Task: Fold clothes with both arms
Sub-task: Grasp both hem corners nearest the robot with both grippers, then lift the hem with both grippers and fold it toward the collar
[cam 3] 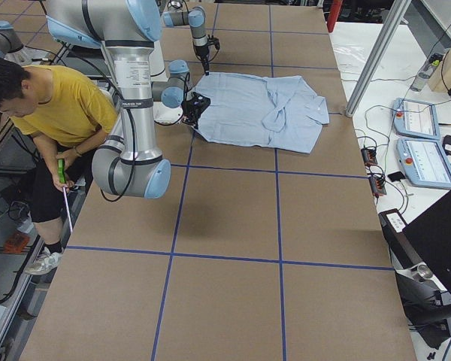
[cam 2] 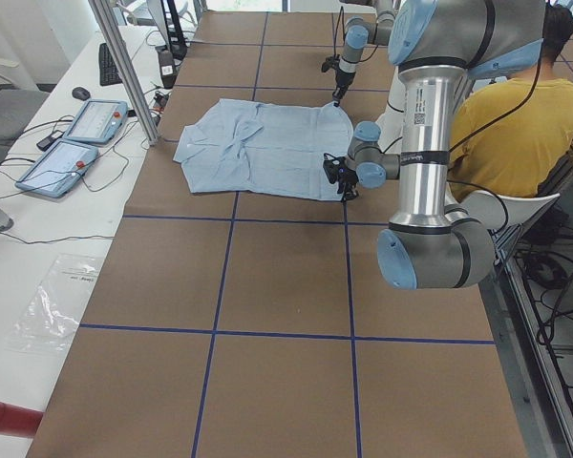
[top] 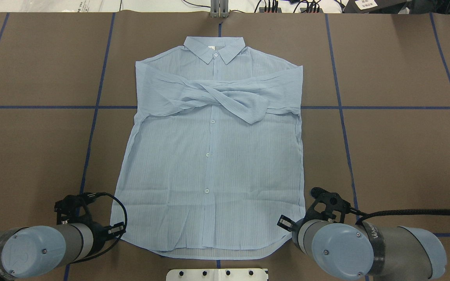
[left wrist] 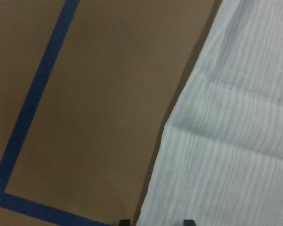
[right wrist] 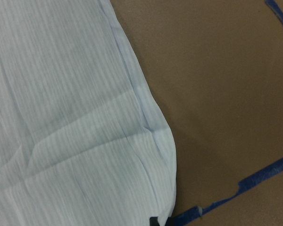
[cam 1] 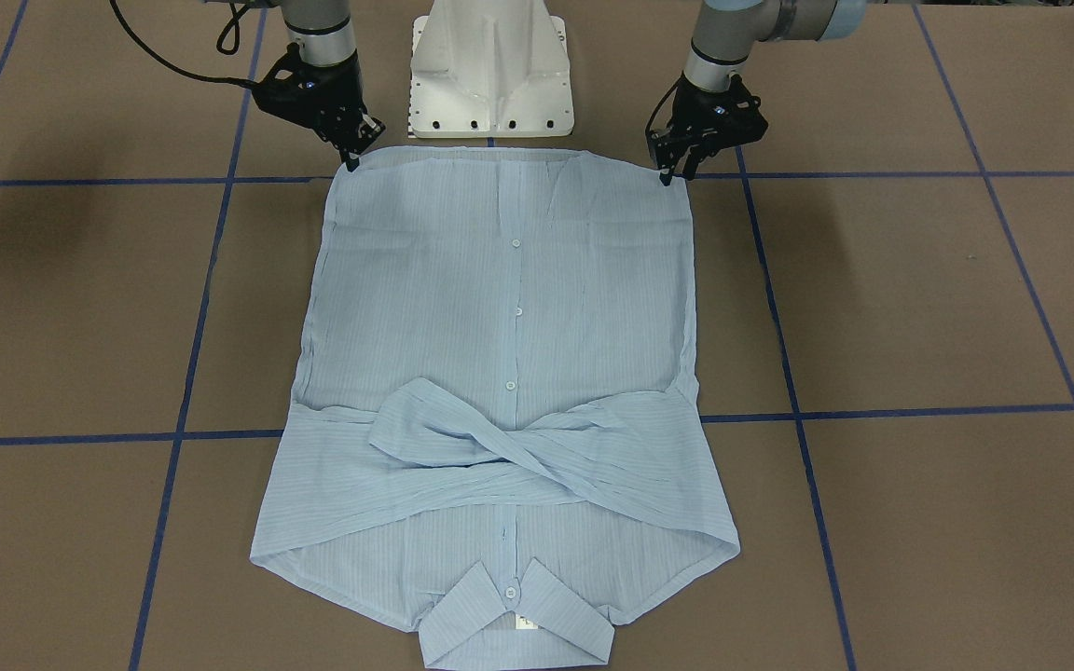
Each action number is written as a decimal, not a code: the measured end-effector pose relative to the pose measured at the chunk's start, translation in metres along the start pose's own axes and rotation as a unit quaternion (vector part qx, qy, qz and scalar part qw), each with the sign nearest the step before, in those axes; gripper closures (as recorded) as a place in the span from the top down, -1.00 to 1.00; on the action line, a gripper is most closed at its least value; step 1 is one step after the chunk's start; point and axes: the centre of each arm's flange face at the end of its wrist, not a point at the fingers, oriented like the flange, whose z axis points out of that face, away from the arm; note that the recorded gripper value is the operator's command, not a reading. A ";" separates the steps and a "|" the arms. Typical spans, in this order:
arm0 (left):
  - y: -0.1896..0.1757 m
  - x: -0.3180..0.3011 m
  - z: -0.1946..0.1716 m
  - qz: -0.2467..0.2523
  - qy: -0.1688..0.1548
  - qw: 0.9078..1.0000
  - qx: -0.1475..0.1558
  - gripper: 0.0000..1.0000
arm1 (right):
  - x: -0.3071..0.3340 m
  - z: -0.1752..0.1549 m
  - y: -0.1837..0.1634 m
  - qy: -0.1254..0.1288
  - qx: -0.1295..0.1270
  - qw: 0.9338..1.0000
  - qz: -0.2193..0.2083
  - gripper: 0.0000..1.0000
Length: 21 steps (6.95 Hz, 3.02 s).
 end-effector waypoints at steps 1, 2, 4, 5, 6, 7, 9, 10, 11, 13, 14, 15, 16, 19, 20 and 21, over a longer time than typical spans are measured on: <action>0.000 0.000 0.000 0.000 0.000 1.000 0.000 -1.00 | 0.000 0.000 0.000 0.000 0.000 1.000 0.000 -1.00; -0.001 0.000 0.000 0.000 0.000 1.000 0.000 -1.00 | 0.001 0.001 0.000 0.001 0.001 1.000 0.000 -1.00; -0.002 0.001 -0.003 -0.002 0.003 1.000 0.001 -1.00 | 0.002 0.002 -0.001 0.002 0.002 1.000 0.000 -1.00; -0.002 0.004 -0.009 -0.002 0.009 1.000 -0.001 -1.00 | 0.002 0.002 -0.001 0.002 0.002 1.000 0.000 -1.00; -0.002 0.008 -0.018 -0.003 0.017 1.000 -0.006 -1.00 | 0.001 0.000 -0.001 0.001 0.002 1.000 0.001 -1.00; 0.000 0.014 -0.033 -0.003 0.030 0.999 -0.014 -1.00 | 0.001 -0.005 -0.004 -0.003 0.000 1.000 0.002 -1.00; 0.001 0.025 -0.073 -0.013 0.060 0.998 -0.030 -1.00 | 0.018 -0.025 -0.016 -0.008 -0.001 1.000 0.005 -1.00; 0.001 0.029 -0.098 -0.028 0.081 0.996 -0.037 -1.00 | 0.032 -0.043 -0.024 -0.013 -0.004 1.000 0.006 -1.00; 0.000 0.030 -0.129 -0.042 0.103 0.993 -0.044 -1.00 | 0.041 -0.062 -0.029 -0.021 -0.008 1.000 0.007 -1.00; -0.010 0.032 -0.183 -0.057 0.142 0.986 -0.061 -1.00 | 0.046 -0.096 -0.039 -0.044 -0.009 0.999 0.015 -1.00; -0.031 0.042 -0.193 -0.058 0.160 0.984 -0.055 -1.00 | 0.038 -0.104 -0.051 -0.059 -0.001 0.998 0.024 -1.00; -0.059 0.060 -0.190 -0.047 0.173 0.983 -0.037 -1.00 | 0.017 -0.109 -0.068 -0.078 0.010 0.996 0.028 -1.00; -0.095 0.085 -0.177 -0.030 0.176 0.984 -0.010 -1.00 | -0.015 -0.106 -0.096 -0.089 0.020 0.996 0.024 -1.00; -0.199 0.127 -0.143 -0.001 0.157 0.985 0.072 -1.00 | -0.074 -0.088 -0.227 -0.066 0.031 0.997 0.003 -1.00; -0.225 0.127 -0.142 0.005 0.151 0.984 0.092 -1.00 | -0.086 -0.080 -0.263 -0.055 0.046 0.997 -0.006 -1.00; -0.247 0.132 -0.137 0.006 0.147 0.983 0.106 -1.00 | -0.099 -0.068 -0.295 -0.039 0.060 0.997 -0.010 -1.00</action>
